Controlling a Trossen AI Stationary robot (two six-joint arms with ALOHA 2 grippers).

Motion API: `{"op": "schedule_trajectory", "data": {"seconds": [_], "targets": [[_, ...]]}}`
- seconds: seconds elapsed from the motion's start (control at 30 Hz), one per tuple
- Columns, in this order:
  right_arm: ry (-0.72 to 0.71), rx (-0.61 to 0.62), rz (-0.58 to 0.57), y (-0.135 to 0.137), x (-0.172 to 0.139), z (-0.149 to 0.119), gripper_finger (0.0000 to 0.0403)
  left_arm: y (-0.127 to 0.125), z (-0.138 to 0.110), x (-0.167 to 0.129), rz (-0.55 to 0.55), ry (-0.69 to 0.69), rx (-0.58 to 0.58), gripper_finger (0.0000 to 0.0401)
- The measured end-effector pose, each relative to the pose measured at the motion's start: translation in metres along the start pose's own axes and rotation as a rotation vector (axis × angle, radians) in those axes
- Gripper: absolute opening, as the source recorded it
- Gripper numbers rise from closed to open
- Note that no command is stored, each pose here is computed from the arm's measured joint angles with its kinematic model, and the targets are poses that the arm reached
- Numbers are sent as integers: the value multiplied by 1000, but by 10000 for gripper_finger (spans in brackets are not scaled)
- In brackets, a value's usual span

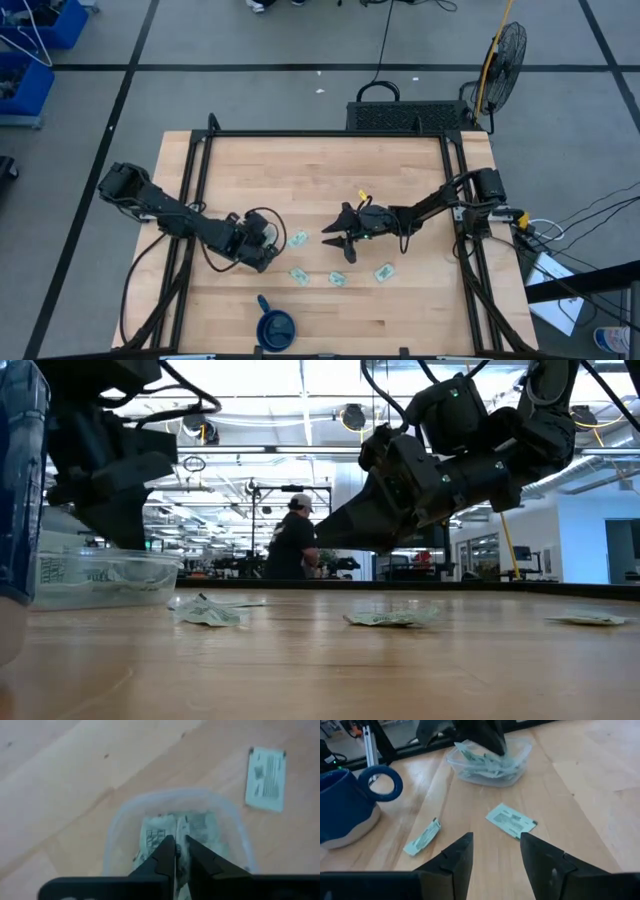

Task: Pick and place Stevia / Truvia into bins
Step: Put the stevia packet into the transparent container

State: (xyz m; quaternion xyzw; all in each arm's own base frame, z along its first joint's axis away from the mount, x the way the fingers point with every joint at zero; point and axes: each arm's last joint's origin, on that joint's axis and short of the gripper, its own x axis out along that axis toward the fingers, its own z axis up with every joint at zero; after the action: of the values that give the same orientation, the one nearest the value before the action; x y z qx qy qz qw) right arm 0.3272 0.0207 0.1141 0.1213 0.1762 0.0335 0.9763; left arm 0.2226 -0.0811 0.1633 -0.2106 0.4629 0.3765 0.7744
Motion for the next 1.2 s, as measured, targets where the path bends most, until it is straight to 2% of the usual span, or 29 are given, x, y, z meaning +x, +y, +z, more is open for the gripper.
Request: {"op": "schedule_trajectory", "data": {"seconds": [0.13, 0.27, 0.47, 0.6, 0.7, 0.83, 0.93, 1.0, 1.13, 1.2], "targets": [[-8, -2, 2, 0, 0, 1, 155, -1, 0, 0, -8, -2, 53, 67], [-3, -32, 1, 0, 0, 0, 155, 0, 1, 0, -2, -10, 56, 85], [24, -248, 10, 21, -6, 12, 155, -1, 6, 2, -9, -45, 73, 87], [84, -379, -45, 46, -15, 22, 155, -8, 18, 4, -42, -177, 118, 87], [146, -428, -63, 67, -26, 24, 155, -18, 32, 5, -117, -275, 126, 88], [345, -349, -11, 85, -46, 10, 155, -33, 50, 0, -257, -403, 180, 88], [519, -235, -22, 93, -64, -2, 155, -42, 60, -7, -357, -479, 220, 88], [641, -176, -69, 96, -77, -11, 155, -46, 63, -10, -403, -516, 239, 88], [794, -148, -151, 95, -95, -20, 155, -48, 65, -13, -423, -548, 252, 88], [823, -115, -180, 94, -98, -22, 155, -48, 65, -13, -424, -547, 246, 88]]}}
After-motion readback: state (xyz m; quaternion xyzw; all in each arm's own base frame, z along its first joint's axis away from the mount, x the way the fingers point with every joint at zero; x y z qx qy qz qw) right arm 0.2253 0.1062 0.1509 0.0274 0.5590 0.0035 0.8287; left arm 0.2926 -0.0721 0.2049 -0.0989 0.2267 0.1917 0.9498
